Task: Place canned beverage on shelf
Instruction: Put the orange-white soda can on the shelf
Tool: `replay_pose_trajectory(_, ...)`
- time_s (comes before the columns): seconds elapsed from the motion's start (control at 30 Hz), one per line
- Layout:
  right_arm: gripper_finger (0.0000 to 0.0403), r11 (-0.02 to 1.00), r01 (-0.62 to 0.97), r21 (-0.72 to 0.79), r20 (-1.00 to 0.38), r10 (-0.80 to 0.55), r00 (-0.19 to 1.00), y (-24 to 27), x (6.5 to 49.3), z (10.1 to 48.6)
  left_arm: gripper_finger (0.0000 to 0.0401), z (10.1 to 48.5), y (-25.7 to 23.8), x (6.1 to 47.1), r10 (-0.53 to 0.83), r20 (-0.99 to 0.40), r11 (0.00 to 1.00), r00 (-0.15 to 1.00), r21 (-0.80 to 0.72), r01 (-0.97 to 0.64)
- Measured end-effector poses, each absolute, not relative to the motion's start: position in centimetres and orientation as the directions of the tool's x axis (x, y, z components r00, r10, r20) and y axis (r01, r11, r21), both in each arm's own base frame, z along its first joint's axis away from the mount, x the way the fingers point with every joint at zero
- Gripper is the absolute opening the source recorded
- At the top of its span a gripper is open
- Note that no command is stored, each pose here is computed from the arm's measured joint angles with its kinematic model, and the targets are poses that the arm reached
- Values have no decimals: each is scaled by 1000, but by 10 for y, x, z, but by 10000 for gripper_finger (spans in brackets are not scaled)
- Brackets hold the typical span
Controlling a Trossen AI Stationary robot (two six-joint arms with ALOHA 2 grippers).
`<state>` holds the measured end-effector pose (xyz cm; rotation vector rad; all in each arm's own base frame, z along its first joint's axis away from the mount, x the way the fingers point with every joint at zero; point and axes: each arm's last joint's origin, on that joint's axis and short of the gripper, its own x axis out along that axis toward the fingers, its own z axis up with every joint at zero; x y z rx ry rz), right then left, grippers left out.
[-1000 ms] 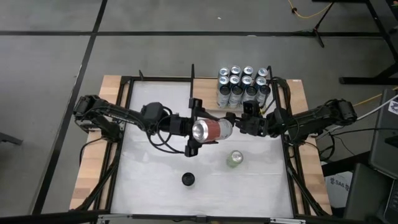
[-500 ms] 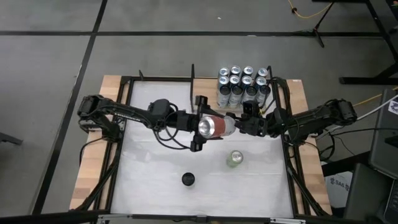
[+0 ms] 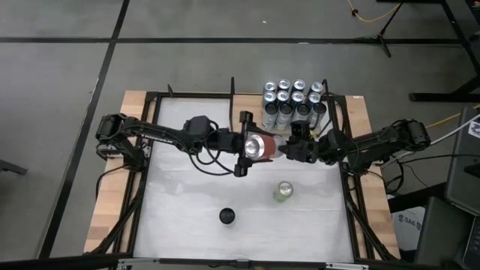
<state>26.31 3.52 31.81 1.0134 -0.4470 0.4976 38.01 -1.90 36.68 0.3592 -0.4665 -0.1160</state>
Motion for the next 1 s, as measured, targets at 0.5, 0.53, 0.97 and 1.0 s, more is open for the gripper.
replay_pose_trajectory(0.5,388,437,-557,706,545,167,822,35,265,316,277,363,-18,382,-182,380,928,907,370,31)
replay_pose_trajectory(0.53,388,437,-557,706,545,167,822,35,265,316,277,363,-19,382,-182,380,928,907,370,32)
replay_pose_trajectory(0.97,388,435,-563,702,547,176,818,35,264,316,277,363,-20,382,-248,374,915,894,395,89)
replay_pose_trajectory(1.0,388,434,-568,699,548,184,816,35,264,316,277,363,-21,381,-255,374,913,892,397,94)
